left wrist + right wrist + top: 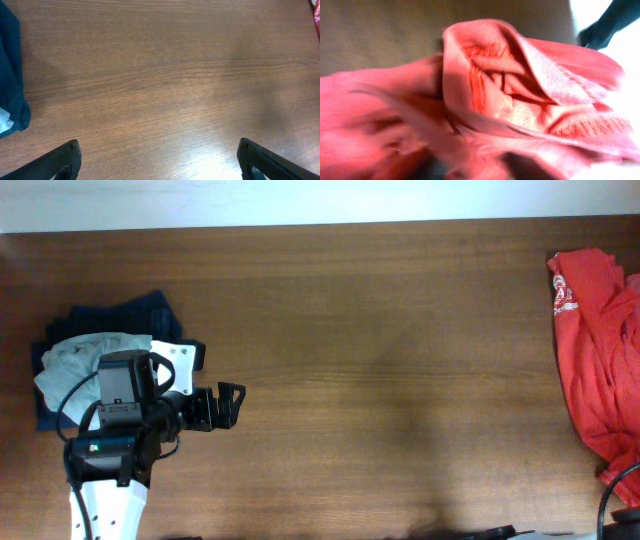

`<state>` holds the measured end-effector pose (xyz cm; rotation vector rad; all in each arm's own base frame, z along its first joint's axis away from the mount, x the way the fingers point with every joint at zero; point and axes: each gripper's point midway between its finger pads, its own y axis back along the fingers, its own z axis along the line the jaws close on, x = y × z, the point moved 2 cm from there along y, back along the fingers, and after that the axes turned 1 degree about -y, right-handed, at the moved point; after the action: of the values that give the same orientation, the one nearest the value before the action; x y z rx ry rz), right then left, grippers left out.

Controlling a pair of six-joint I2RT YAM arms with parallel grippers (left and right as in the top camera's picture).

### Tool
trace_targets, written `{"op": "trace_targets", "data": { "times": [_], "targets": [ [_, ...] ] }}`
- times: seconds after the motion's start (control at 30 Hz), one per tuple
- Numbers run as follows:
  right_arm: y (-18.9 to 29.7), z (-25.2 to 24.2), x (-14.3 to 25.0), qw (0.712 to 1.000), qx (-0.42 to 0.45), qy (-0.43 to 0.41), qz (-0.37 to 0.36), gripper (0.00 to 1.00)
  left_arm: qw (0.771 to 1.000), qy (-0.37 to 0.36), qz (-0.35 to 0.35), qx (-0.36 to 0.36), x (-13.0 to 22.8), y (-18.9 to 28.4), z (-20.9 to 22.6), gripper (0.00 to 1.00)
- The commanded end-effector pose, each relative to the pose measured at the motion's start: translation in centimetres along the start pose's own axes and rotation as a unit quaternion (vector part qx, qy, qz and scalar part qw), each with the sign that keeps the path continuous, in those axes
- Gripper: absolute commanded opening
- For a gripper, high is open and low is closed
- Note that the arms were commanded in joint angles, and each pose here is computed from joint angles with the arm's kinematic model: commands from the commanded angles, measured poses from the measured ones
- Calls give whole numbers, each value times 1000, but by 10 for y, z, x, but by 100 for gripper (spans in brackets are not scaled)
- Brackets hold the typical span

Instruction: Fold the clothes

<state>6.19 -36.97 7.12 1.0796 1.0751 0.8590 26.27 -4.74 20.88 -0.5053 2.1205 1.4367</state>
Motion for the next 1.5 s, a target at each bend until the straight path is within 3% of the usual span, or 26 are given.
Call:
{"op": "trace_targets", "data": {
  "times": [0.0,0.07,0.2,0.37,0.53,0.67,0.77,0.9,1.0,1.17,1.3,1.4,1.47],
  "targets": [
    [19,40,-3,991,-122,47,2,16,1000,-15,-5,1,-5,2,-2,99],
    [38,64,1,978,-199,58,6,5,1000,-16,-7,1,-6,2,-2,99],
    [89,114,21,945,-315,86,12,4,1000,-16,-7,1,-6,2,-2,99],
    [182,189,93,878,-435,200,7,4,1000,-19,-14,1,-9,2,-2,99],
    [282,215,199,762,-543,353,9,4,999,-24,-27,0,-15,3,-2,99],
    [325,209,248,702,-573,423,-17,4,999,-30,-40,0,-21,3,-2,99],
    [330,200,237,731,-539,409,-82,4,999,-30,-41,0,-22,3,-2,99],
    [307,165,165,840,-400,301,-207,4,999,-28,-36,0,-19,3,-2,99],
    [294,145,131,885,-337,213,-240,4,999,-29,-37,0,-20,3,-2,99],
    [296,146,107,891,-339,152,-260,4,999,-28,-37,0,-19,3,-2,99],
    [303,151,100,885,-362,151,-249,4,999,-28,-37,0,-19,3,-2,99],
    [313,170,126,855,-424,218,-203,4,999,-29,-37,0,-19,3,-2,99],
    [324,186,158,814,-478,287,-161,4,999,-29,-37,0,-20,3,-2,99]
  ]
}}
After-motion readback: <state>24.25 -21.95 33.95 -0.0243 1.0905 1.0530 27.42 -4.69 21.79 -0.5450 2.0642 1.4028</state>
